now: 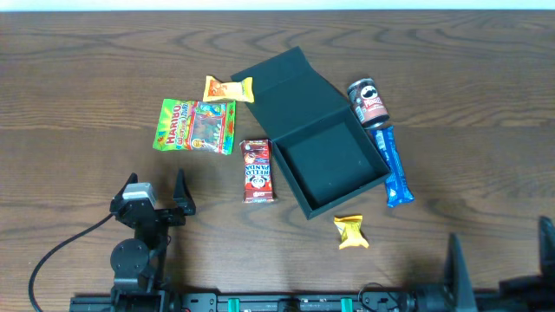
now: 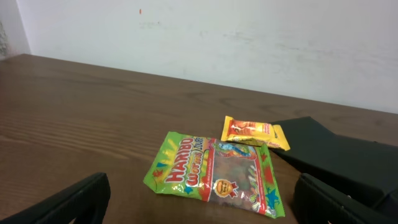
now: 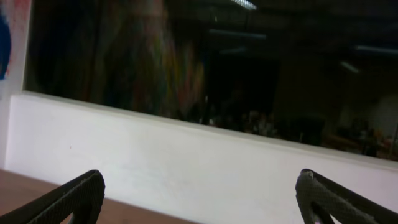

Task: Pack container
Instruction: 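Raise the right arm and move it toward the Pringles can, then lower the right gripper over the small Pringles can and grasp it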

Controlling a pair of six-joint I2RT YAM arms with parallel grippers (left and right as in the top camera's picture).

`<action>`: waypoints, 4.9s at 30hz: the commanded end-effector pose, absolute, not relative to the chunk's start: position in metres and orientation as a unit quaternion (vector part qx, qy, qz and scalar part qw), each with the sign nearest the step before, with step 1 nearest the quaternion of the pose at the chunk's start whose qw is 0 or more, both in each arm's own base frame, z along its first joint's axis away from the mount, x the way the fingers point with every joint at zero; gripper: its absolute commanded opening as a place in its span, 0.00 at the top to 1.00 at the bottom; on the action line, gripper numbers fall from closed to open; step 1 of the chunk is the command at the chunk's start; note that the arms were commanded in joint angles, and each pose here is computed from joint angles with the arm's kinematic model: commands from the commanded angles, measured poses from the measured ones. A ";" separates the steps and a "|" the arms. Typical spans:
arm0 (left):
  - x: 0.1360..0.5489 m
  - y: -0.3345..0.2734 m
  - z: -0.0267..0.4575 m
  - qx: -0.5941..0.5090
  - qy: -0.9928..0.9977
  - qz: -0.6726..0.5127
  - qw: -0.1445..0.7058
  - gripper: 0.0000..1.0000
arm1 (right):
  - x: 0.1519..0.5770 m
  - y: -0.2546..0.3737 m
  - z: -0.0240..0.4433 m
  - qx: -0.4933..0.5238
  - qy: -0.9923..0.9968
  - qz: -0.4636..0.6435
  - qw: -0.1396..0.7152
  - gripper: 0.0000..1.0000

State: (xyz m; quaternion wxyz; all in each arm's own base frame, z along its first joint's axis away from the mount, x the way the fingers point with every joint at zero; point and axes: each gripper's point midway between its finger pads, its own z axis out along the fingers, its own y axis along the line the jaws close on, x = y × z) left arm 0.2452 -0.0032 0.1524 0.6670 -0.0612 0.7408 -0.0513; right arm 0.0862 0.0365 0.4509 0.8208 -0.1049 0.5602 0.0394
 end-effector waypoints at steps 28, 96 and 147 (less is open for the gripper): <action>0.244 -0.002 0.136 -0.057 0.759 -0.042 0.647 0.05 | 0.243 0.032 0.318 0.002 0.941 0.098 0.324 0.01; 0.244 -0.002 0.136 -0.056 0.759 -0.042 0.647 0.05 | 0.460 0.035 0.092 -0.189 0.957 0.002 0.221 0.01; 0.244 -0.002 0.135 -0.057 0.759 -0.042 0.647 0.05 | 0.472 0.049 0.007 -0.143 0.972 0.058 0.175 0.42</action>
